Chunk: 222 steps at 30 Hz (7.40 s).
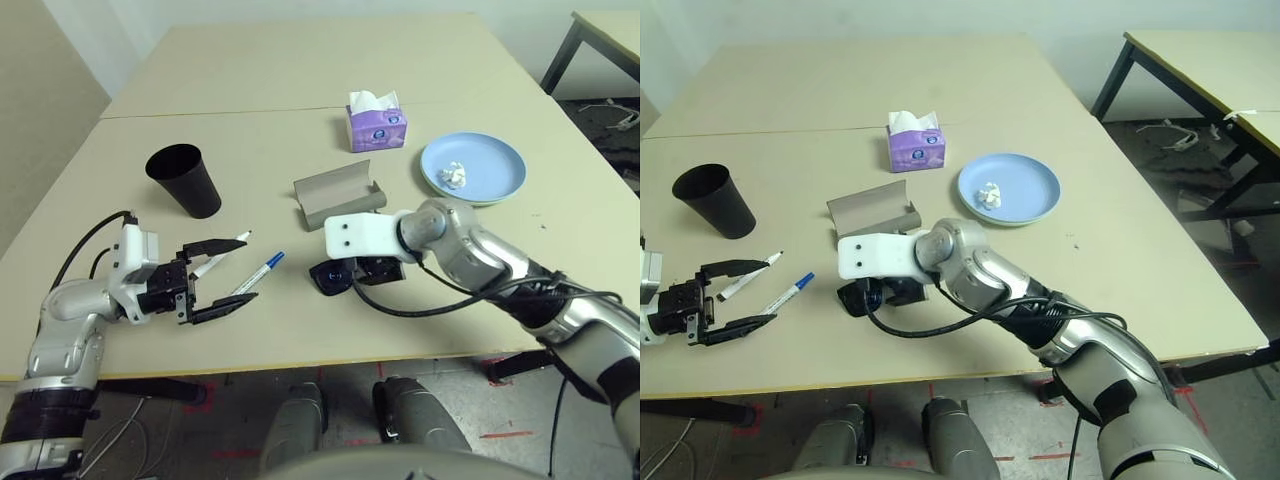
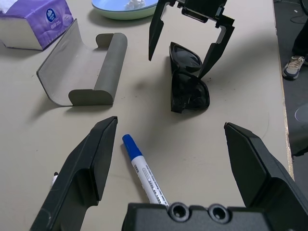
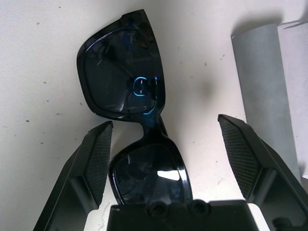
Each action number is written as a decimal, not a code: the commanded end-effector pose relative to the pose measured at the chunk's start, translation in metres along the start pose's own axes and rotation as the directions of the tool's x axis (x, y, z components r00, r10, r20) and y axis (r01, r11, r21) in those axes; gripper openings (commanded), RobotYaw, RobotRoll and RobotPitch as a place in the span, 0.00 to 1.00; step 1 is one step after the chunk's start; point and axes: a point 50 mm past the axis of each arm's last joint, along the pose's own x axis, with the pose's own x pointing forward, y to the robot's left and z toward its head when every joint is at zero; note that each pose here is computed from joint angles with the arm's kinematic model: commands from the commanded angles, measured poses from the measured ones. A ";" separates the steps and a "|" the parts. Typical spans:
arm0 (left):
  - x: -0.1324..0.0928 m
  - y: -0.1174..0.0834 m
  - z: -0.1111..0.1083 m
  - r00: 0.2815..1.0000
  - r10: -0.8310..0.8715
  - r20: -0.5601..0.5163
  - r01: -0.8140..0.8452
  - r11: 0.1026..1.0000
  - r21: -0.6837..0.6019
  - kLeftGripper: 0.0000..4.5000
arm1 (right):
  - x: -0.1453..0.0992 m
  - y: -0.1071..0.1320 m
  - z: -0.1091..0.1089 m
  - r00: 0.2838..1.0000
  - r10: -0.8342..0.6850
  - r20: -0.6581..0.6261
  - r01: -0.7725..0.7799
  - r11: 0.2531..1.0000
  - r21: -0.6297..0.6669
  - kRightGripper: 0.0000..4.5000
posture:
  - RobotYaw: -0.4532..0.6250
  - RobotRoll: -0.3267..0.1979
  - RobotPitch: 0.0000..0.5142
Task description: Organize and tidy the items on the table.
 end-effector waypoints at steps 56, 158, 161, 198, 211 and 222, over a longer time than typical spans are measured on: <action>0.002 0.004 -0.005 0.973 0.229 -0.015 -0.229 0.960 -0.162 1.00 | -0.002 -0.104 0.007 0.951 -0.308 0.029 0.305 0.915 -0.263 0.03 | 0.41 0.62 0.25; 0.027 0.052 -0.013 0.879 0.465 -0.106 -0.476 0.869 -0.133 0.79 | -0.109 0.119 -0.180 0.608 -0.470 0.640 0.073 0.836 0.544 1.00 | 0.35 0.62 0.20; 0.041 0.060 -0.015 0.879 0.465 -0.107 -0.476 0.870 -0.130 0.58 | -0.110 0.123 -0.180 0.618 -0.449 0.645 0.054 0.843 0.535 1.00 | 0.34 0.62 0.19; 0.127 0.053 -0.011 0.973 0.229 -0.005 -0.228 0.967 -0.110 0.01 | -0.111 0.124 -0.173 0.630 -0.464 0.623 0.095 0.842 0.531 1.00 | 0.29 0.62 0.19; 0.114 0.084 -0.027 0.900 0.434 -0.046 -0.435 0.884 -0.169 0.01 | -0.109 0.123 -0.172 0.633 -0.476 0.610 0.106 0.835 0.541 1.00 | 0.28 0.62 0.19; 0.143 0.084 -0.028 0.904 0.423 -0.058 -0.426 0.890 -0.164 0.01 | -0.113 0.125 -0.169 0.636 -0.490 0.597 0.124 0.828 0.547 1.00 | 0.26 0.62 0.19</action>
